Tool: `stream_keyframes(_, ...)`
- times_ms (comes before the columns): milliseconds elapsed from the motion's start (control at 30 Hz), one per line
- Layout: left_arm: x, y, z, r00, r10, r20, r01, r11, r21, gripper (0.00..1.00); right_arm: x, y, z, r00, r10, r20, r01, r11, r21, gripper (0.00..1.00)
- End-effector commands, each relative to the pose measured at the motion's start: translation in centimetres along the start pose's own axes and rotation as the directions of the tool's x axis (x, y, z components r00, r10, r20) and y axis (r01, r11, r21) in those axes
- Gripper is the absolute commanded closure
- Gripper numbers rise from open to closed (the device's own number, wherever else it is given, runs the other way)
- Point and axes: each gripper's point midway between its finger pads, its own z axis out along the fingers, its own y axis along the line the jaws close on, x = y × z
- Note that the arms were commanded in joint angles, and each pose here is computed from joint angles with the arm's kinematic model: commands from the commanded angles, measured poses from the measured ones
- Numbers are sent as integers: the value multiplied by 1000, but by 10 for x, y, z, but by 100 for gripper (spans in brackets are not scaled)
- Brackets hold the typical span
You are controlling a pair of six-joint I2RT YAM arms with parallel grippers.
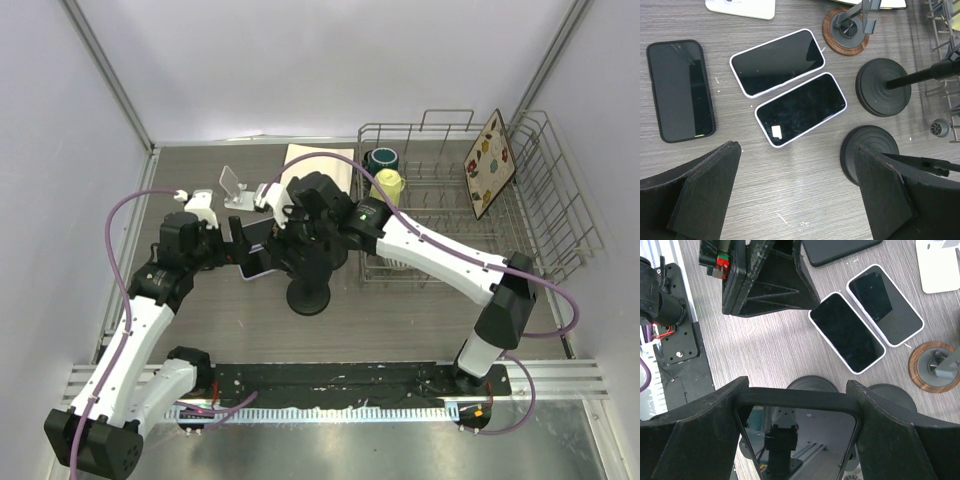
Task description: Remove the phone from the phone stand
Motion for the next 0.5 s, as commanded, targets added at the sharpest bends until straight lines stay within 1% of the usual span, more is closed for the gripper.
stream_keyframes(0,-6,-11,-2,1000,1,25,-3,998,58,0,-19,12,-6,996,-86,39,88,994,-72,54)
stream_keyframes(33,-6,-13,-2,1000,2,25,-4,998,67,0,-19,12,-5,996,-84,35,87,994,-73,47)
stream_keyframes(167,-5,-22,-2,1000,3,22,-6,993,118,0,-24,13,-14,995,-81,52,85,994,-64,36)
stream_keyframes(233,-5,-25,-2,1000,2,19,-5,991,133,0,-26,14,-18,996,-69,61,73,996,-57,27)
stream_keyframes(300,-6,-25,-2,1000,-1,20,-1,991,134,0,-28,14,-24,995,-62,77,65,997,-40,22)
stream_keyframes(333,-6,-26,-3,1000,0,21,-2,990,138,0,-28,13,-26,995,-57,81,60,998,-32,16)
stream_keyframes(400,-8,-29,-4,1000,-3,25,-1,988,152,0,-31,11,-35,994,-55,98,56,998,-8,11)
stream_keyframes(467,-7,-30,-3,1000,-2,25,-2,987,163,0,-32,10,-39,993,-48,107,47,999,10,9)
